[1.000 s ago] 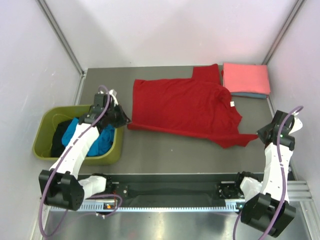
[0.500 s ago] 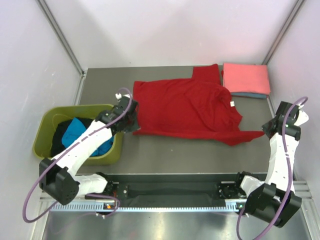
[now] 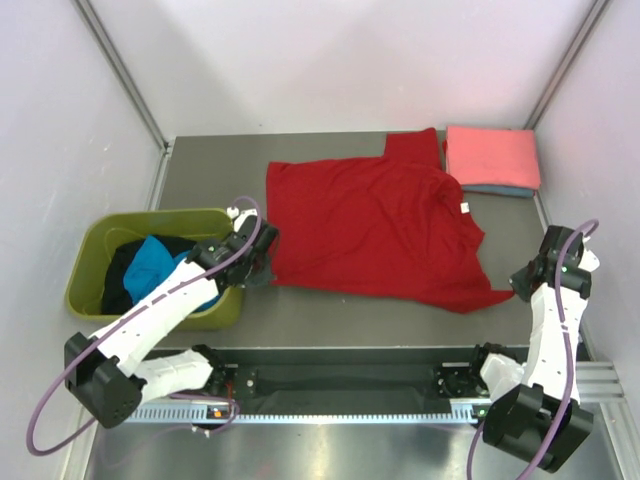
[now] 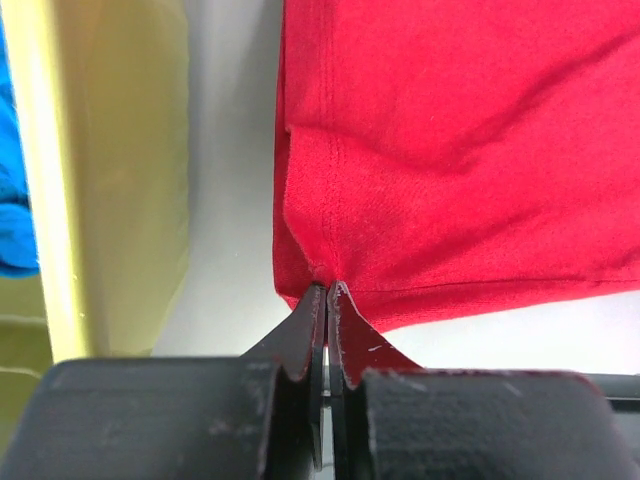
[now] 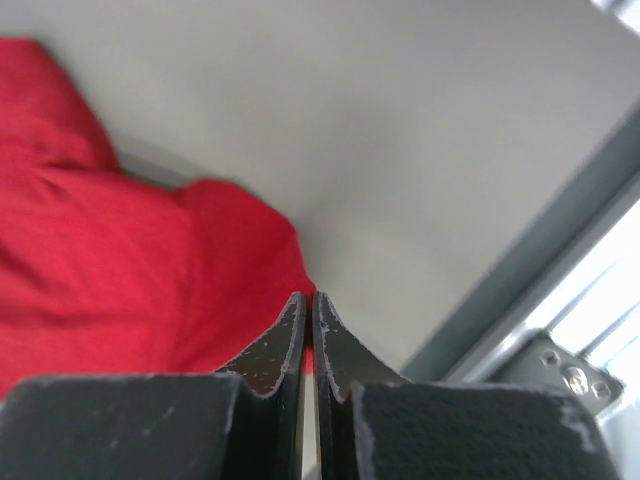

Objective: Fold and stack the t-shirts
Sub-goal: Flatten the tshirt out

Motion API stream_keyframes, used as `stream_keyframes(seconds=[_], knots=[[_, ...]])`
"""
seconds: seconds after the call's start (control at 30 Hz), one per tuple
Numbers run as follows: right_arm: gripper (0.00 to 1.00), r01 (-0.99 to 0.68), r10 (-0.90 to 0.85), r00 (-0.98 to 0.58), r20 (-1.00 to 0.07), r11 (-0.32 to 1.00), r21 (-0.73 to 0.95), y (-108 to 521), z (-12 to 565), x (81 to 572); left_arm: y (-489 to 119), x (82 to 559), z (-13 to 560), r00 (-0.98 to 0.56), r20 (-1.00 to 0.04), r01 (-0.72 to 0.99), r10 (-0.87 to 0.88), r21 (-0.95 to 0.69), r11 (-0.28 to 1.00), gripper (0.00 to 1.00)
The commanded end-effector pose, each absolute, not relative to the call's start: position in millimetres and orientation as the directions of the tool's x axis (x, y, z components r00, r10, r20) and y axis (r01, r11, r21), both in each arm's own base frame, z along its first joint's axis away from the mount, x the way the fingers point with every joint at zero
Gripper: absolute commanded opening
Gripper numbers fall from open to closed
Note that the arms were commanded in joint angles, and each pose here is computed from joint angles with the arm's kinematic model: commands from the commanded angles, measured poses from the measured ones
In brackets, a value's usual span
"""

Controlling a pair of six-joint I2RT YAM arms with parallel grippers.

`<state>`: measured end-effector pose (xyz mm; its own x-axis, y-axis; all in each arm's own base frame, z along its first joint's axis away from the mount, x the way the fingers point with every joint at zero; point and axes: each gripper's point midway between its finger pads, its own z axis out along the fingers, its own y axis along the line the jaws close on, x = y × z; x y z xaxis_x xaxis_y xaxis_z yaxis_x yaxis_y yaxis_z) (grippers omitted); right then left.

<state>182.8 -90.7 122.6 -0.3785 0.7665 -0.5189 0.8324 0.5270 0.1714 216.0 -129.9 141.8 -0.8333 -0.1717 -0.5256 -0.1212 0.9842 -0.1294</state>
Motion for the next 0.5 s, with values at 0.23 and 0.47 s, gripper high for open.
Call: stream_keyframes(seconds=[0.23,0.47], knots=[[0.00,0.849,0.789,-0.354,-0.503,0.497,0.180,-84.0,128.1,171.2,-131.4,195.3,114.4,-0.868,-0.474,-0.114,-0.150,-0.102,0.988,0.00],[0.00,0.888,0.789,-0.279,-0.548,0.429,0.164,-96.2,127.3,166.2,-138.1,198.1,98.6,-0.868,-0.469,-0.148,-0.160,-0.063,0.987,0.00]])
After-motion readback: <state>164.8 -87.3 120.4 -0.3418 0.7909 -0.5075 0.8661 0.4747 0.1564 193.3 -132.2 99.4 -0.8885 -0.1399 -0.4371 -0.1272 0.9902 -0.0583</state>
